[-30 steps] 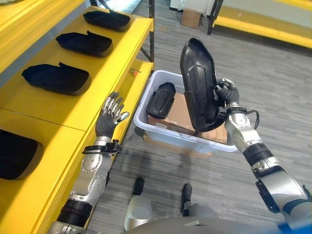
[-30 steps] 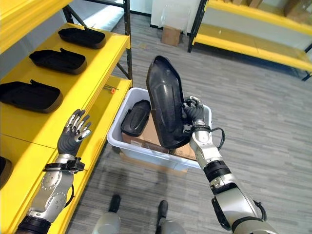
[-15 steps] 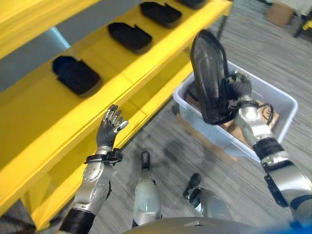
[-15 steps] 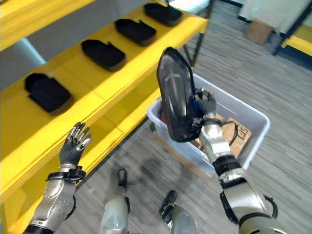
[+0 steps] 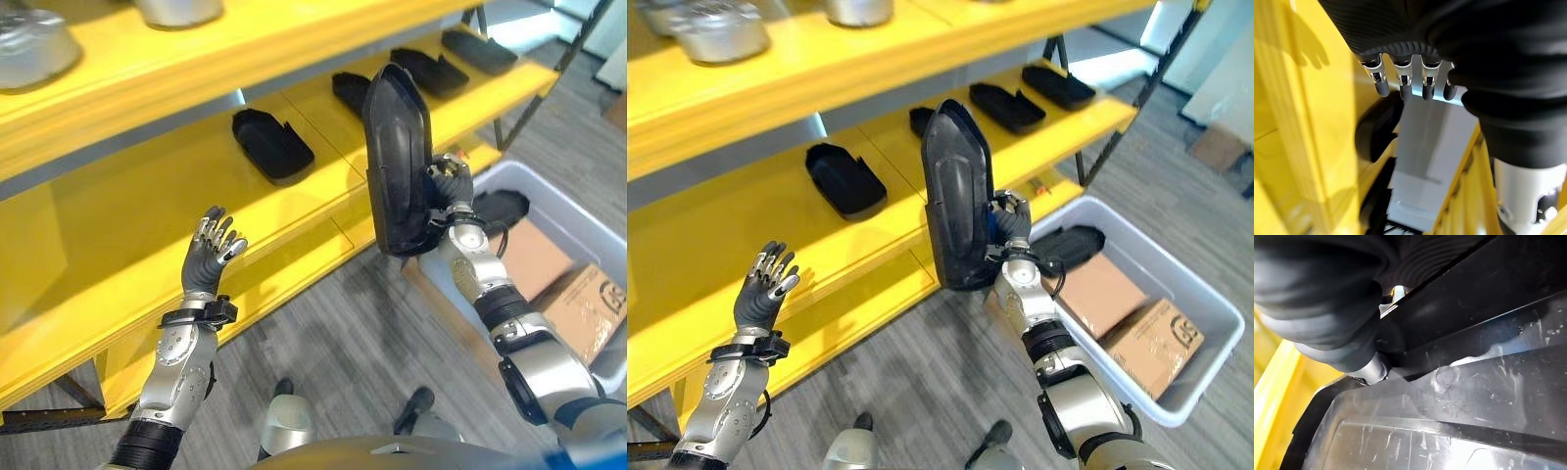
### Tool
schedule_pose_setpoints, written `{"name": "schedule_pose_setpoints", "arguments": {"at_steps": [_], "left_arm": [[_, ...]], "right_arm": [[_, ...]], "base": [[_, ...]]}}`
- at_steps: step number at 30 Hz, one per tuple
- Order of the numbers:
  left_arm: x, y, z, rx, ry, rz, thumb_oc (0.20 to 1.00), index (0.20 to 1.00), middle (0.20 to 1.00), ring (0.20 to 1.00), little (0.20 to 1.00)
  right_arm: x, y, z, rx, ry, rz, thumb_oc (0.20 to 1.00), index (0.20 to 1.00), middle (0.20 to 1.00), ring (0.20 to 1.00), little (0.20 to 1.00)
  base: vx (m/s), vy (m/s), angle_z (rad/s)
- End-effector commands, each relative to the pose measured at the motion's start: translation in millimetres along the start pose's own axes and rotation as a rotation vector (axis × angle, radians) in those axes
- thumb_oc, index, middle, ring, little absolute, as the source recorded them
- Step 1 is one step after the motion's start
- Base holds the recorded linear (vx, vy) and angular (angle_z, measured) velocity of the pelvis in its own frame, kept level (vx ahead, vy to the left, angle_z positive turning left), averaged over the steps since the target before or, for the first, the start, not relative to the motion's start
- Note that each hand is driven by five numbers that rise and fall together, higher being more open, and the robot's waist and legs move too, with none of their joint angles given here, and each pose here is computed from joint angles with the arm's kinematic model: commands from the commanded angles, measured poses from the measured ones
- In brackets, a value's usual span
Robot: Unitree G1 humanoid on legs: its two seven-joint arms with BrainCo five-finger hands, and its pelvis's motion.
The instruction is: Move parts from the plastic box to the shelf.
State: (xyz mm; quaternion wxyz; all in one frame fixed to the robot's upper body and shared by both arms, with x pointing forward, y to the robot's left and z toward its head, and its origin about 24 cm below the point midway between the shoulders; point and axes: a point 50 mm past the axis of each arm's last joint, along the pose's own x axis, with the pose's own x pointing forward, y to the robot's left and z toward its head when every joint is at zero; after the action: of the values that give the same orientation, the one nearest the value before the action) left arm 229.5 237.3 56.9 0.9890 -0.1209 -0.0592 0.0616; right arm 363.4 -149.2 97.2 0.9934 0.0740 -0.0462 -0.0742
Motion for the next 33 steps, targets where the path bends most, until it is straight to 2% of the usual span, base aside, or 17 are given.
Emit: {"name": "schedule_pose_setpoints", "arguments": {"at_steps": [1,11,16,20,33], "left_arm": [[-1,-14,19,0.017,-0.094,-0.097,1.0,1.0,1.0,1.0,1.0],[8,-19,28,0.077,-0.139,-0.131,1.0,1.0,1.0,1.0,1.0],[21,-33,26,0.08,-0.145,-0.199,1.0,1.0,1.0,1.0,1.0],[23,-36,27,0.075,-0.143,-0.205,1.0,1.0,1.0,1.0,1.0],[21,-35,15,0.002,-0.104,-0.157,1.0,1.0,1.0,1.0,1.0]], "right_arm": [[16,-8,43,-0.014,-0.172,-0.009,0.2,0.2,0.2,0.2,0.2],[17,-1,43,0.033,-0.169,-0.023,0.2,0.2,0.2,0.2,0.2],[11,-6,38,0.034,-0.158,-0.002,0.2,0.2,0.2,0.2,0.2],[14,-7,37,0.05,-0.15,-0.013,0.2,0.2,0.2,0.2,0.2],[8,-14,32,0.042,-0.141,-0.008,0.2,0.2,0.2,0.2,0.2]], "base": [[0.03,0.231,0.1],[0.01,0.247,0.32],[0.03,0.173,0.78],[0.05,0.003,1.02],[0.07,-0.104,0.08]]}}
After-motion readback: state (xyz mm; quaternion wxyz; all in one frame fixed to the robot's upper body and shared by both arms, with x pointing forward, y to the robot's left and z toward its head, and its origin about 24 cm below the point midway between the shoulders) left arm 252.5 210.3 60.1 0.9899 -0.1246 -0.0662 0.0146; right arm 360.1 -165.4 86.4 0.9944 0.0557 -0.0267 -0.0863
